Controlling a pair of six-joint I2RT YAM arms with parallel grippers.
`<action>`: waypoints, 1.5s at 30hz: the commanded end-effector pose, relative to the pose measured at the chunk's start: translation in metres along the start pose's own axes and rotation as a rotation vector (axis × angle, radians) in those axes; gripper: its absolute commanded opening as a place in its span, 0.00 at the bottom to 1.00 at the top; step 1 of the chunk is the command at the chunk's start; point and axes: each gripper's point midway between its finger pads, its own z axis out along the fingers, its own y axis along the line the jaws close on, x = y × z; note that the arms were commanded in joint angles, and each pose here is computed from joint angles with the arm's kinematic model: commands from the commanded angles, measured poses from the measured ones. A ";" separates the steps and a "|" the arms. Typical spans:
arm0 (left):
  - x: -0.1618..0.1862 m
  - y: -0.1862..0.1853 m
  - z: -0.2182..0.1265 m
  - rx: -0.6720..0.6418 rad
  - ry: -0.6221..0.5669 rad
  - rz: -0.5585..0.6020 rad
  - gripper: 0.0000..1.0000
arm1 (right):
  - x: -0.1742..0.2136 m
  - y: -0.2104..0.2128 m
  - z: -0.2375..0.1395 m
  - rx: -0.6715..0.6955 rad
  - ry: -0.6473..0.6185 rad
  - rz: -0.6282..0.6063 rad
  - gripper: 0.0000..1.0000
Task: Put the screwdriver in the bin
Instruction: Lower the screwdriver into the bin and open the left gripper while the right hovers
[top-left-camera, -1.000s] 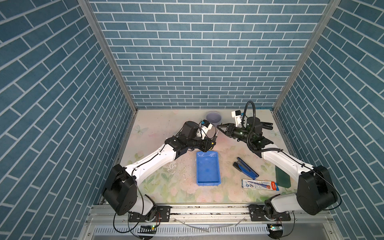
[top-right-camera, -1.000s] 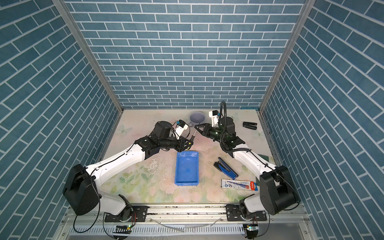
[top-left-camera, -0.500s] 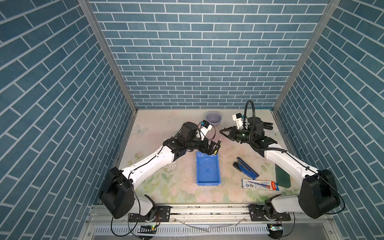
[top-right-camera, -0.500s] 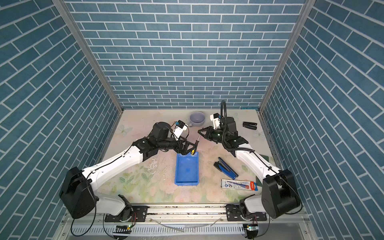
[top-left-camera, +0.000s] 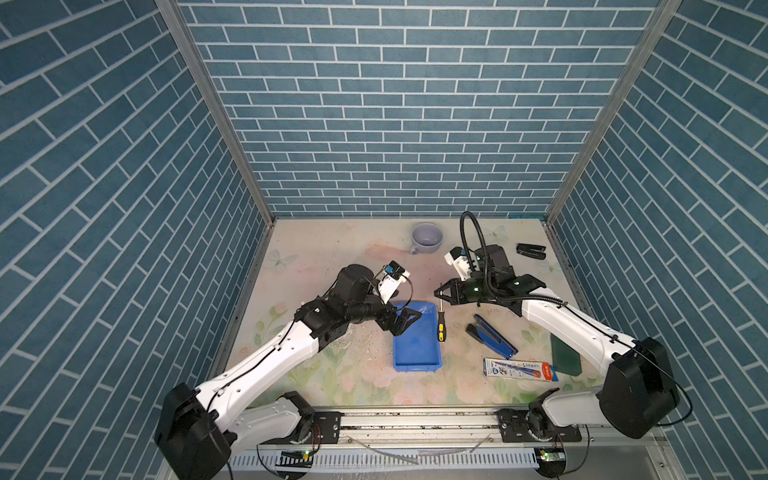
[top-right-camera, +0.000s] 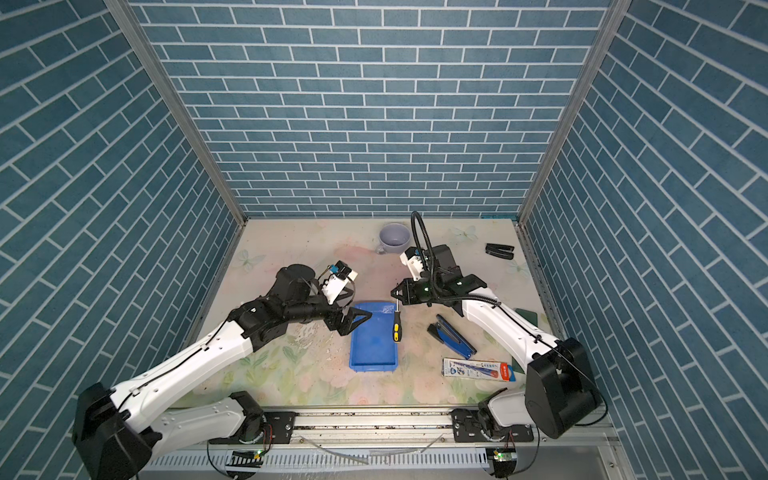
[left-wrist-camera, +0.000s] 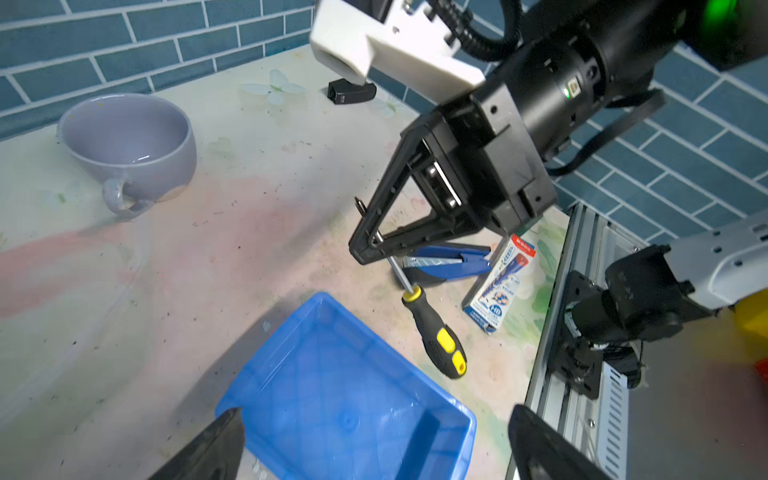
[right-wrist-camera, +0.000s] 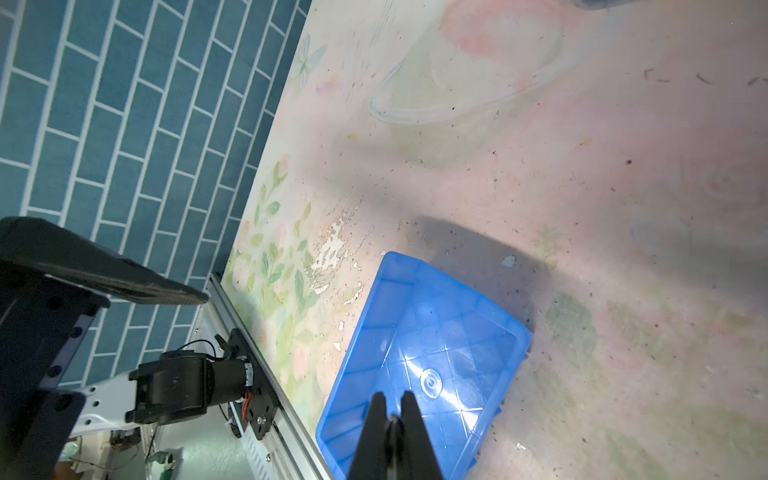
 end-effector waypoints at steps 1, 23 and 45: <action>0.023 -0.006 -0.017 -0.003 0.054 0.040 1.00 | -0.009 0.007 0.007 0.043 0.012 -0.139 0.00; 0.065 -0.015 -0.052 -0.023 0.096 0.074 1.00 | 0.031 0.015 0.092 0.145 0.281 -0.372 0.00; 0.045 0.012 -0.043 -0.160 0.023 0.091 1.00 | 0.023 0.020 0.087 0.130 0.228 -0.432 0.53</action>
